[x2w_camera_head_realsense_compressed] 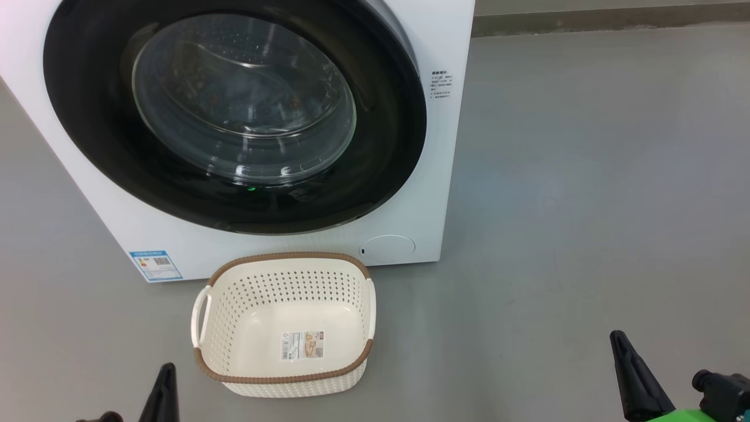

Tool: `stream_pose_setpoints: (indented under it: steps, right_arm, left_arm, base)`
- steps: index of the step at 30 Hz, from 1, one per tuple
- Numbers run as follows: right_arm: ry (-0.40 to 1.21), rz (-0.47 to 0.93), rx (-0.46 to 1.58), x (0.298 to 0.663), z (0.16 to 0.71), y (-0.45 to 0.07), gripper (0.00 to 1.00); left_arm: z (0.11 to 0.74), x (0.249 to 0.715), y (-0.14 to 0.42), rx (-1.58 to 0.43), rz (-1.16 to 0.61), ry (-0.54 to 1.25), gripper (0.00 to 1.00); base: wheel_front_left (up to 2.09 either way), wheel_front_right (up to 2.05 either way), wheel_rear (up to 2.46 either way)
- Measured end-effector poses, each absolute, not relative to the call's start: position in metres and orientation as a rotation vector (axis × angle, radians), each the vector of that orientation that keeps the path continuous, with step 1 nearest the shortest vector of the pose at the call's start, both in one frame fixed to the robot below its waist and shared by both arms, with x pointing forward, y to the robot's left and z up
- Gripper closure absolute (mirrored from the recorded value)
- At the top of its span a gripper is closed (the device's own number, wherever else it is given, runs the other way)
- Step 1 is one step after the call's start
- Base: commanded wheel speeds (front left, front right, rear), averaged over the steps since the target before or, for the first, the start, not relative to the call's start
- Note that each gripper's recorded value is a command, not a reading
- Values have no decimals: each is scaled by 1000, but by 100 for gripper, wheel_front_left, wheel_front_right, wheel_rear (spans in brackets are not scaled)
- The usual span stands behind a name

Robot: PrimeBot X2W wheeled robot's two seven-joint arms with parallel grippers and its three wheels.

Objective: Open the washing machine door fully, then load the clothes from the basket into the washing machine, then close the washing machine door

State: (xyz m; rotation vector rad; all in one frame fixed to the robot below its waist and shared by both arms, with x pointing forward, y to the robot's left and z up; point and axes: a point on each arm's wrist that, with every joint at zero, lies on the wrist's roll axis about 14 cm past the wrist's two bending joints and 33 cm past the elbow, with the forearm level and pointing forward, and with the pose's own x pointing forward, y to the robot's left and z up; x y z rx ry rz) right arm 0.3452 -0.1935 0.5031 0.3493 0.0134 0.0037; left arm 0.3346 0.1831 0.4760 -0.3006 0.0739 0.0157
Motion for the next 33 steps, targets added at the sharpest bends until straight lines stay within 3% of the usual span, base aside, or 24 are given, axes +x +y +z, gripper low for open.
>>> stream_pose_setpoints:
  steps: [33]
  right_arm:
    - [36,-33,754,356,494,-199,100]
  left_arm:
    - [471,349,188,-713,60,115,100]
  base:
    - [0,0,0]
